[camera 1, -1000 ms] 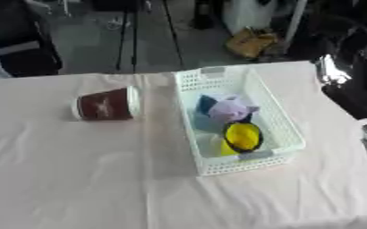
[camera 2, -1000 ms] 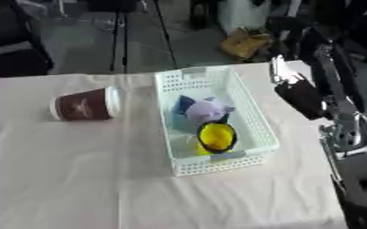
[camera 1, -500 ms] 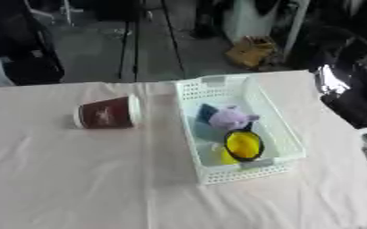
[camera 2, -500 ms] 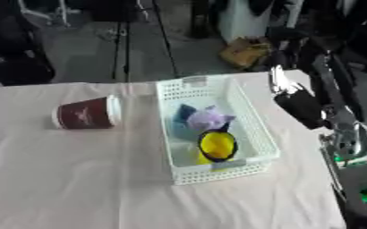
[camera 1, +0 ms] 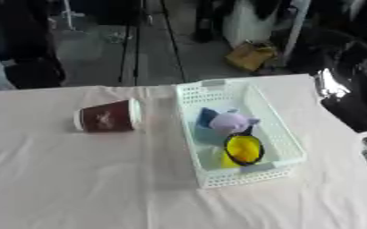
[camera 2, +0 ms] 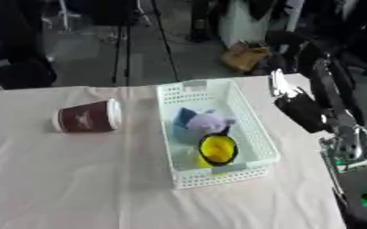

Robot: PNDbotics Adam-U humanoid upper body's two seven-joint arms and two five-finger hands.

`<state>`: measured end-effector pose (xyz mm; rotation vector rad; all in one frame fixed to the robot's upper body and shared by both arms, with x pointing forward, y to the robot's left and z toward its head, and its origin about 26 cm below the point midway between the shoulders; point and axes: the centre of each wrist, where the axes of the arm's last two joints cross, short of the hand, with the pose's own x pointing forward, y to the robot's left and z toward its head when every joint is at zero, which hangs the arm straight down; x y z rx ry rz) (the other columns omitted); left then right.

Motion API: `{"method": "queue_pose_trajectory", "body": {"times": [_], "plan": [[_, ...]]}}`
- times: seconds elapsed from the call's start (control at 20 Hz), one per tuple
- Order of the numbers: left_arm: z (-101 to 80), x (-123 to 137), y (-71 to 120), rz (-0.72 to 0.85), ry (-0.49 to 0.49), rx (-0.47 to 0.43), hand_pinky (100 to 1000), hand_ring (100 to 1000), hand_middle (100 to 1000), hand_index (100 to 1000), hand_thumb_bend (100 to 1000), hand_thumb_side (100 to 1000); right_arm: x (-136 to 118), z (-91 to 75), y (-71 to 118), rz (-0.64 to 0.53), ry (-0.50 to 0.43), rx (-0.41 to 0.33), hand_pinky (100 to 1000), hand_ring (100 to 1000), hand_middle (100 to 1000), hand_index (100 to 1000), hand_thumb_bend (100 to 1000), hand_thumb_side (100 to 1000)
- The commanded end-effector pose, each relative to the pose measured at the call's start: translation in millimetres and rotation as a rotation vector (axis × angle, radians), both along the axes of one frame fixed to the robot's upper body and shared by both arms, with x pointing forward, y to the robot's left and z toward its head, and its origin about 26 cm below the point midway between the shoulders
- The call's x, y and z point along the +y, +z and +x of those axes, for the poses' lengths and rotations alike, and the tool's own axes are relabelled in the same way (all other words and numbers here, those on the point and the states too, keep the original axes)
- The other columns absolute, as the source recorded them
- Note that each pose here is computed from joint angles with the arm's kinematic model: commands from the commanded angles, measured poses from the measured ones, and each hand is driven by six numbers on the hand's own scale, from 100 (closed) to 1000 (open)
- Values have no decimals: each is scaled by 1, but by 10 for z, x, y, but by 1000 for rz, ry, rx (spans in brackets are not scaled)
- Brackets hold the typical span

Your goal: Pick up objects on the table and place them in the box.

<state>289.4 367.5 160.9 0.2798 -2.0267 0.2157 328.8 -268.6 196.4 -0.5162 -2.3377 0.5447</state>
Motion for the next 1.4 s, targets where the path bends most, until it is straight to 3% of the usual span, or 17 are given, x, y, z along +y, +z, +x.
{"method": "queue_pose_trajectory", "body": {"times": [0.05, 0.15, 1.4], "plan": [[-20, 12, 115, 26, -4, -36, 512, 845, 784, 985, 357, 1000, -16, -27, 118, -12, -1, -42, 575, 653, 786, 894, 100, 525], [-23, 12, 111, 28, -7, -38, 495, 778, 620, 908, 349, 1000, -17, -28, 116, -12, -1, -42, 575, 653, 787, 894, 100, 525], [-42, 13, 116, 39, -46, -62, 485, 776, 636, 914, 348, 1000, -20, -33, 121, -13, 1, -44, 577, 652, 786, 893, 100, 524]]}}
